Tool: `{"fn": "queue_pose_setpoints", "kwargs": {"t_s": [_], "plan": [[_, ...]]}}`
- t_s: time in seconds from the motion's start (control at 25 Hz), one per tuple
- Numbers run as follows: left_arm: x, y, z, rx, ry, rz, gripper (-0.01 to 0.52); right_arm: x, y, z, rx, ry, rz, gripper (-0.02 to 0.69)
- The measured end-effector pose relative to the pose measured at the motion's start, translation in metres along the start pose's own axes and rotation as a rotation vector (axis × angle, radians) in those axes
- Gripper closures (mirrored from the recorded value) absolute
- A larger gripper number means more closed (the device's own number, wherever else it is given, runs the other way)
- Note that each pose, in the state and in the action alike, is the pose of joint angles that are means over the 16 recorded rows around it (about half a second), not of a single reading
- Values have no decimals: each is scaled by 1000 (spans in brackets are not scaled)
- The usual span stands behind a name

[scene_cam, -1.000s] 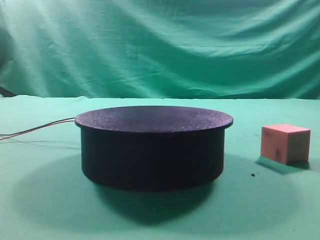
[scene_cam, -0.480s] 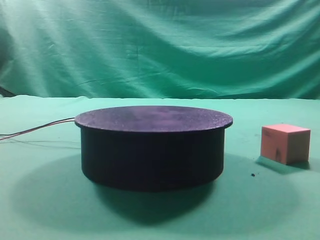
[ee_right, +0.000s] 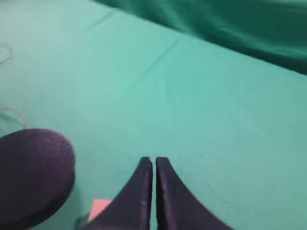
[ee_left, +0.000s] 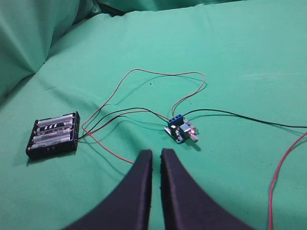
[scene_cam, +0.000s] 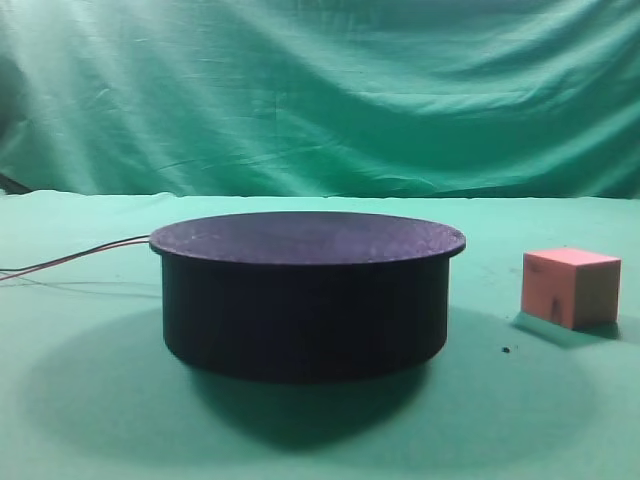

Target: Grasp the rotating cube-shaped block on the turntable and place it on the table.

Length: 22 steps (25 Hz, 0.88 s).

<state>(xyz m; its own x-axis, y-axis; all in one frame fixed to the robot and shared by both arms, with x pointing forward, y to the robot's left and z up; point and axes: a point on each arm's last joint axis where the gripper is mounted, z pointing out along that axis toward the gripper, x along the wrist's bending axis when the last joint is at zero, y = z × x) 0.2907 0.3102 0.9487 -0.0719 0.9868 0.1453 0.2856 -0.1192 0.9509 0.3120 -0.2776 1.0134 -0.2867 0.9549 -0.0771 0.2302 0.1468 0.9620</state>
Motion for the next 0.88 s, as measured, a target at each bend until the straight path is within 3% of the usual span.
{"fn": "queue_pose_setpoints", "kwargs": {"t_s": [0.4, 0.88], "plan": [[0, 0, 0, 0, 0, 0, 514, 2, -57, -5, -26, -76, 30, 662], [0, 0, 0, 0, 0, 0, 514, 4, -70, -5, 44, -61, 35, 625]]}}
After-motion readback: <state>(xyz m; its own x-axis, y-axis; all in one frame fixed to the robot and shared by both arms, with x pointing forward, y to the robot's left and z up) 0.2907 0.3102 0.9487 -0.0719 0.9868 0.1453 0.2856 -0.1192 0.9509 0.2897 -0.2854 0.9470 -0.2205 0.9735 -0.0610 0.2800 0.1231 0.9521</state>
